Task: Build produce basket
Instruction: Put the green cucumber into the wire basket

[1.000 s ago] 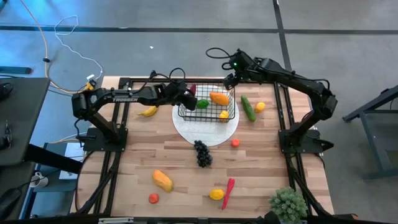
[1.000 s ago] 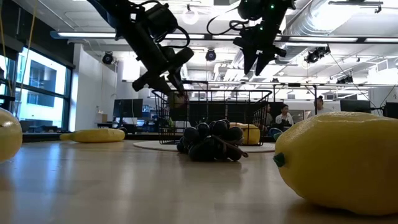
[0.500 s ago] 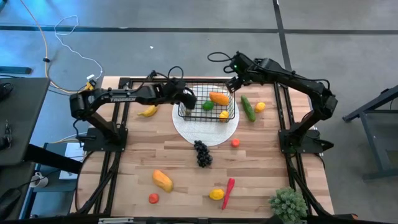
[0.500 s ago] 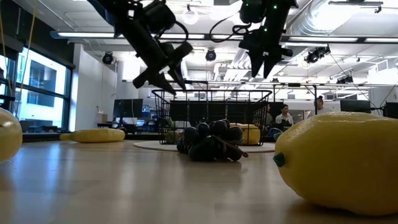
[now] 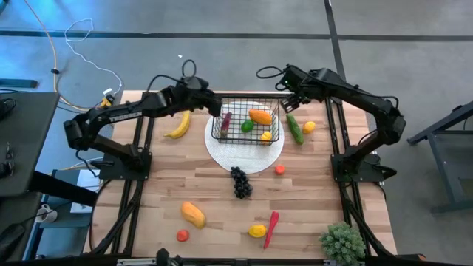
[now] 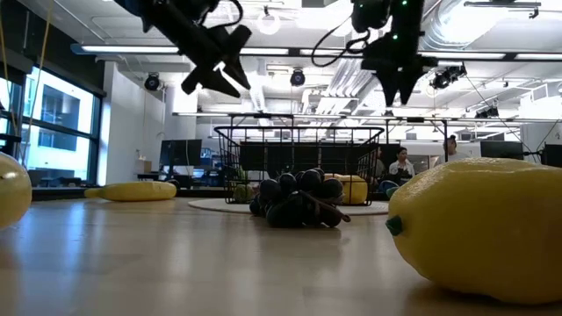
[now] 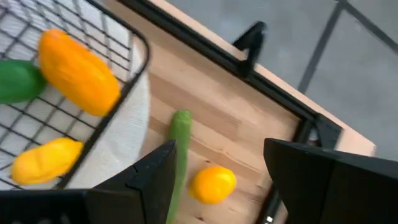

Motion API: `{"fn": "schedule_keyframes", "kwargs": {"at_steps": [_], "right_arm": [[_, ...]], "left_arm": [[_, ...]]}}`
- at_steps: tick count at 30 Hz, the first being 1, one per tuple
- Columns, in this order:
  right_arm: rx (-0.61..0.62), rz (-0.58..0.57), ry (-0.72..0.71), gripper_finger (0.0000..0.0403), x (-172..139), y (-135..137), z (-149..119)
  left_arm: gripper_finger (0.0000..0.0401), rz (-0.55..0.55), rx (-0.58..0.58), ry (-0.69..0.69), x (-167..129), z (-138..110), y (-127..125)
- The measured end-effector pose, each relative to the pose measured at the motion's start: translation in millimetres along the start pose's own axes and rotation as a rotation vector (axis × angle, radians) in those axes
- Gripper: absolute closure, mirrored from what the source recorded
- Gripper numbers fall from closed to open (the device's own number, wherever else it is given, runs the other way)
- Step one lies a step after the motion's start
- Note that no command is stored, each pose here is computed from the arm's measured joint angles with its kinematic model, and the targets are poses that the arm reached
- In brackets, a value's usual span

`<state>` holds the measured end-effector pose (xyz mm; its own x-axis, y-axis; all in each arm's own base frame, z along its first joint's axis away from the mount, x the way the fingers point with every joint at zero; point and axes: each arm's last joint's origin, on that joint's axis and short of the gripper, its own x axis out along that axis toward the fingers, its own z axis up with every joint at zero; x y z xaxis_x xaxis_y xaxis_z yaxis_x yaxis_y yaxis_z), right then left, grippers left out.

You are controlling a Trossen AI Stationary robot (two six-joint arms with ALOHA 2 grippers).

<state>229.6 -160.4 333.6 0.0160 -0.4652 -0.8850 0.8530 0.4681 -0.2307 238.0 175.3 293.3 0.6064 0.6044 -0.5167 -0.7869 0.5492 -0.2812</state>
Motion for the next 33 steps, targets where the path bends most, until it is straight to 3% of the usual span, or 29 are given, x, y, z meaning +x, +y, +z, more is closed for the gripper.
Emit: {"fn": "schedule_keyframes", "kwargs": {"at_steps": [10,15,25,33], "right_arm": [[0.167,-0.028,-0.033,0.0181,-8.9,-19.8,-34.6],[0.258,0.035,0.013,0.0181,-2.4,-22.3,-53.6],[0.309,0.174,0.144,0.0181,30.8,-4.7,-74.3],[0.335,0.199,0.187,0.0181,50.9,11.6,-92.9]], "left_arm": [[0.0249,0.019,0.035,-0.047,-13.3,16.4,25.2],[0.0249,0.003,0.021,-0.038,-12.8,19.0,32.7],[0.0207,-0.059,0.065,-0.017,-12.7,19.7,34.9],[0.0183,-0.056,0.065,-0.018,-12.6,19.7,35.0]]}}
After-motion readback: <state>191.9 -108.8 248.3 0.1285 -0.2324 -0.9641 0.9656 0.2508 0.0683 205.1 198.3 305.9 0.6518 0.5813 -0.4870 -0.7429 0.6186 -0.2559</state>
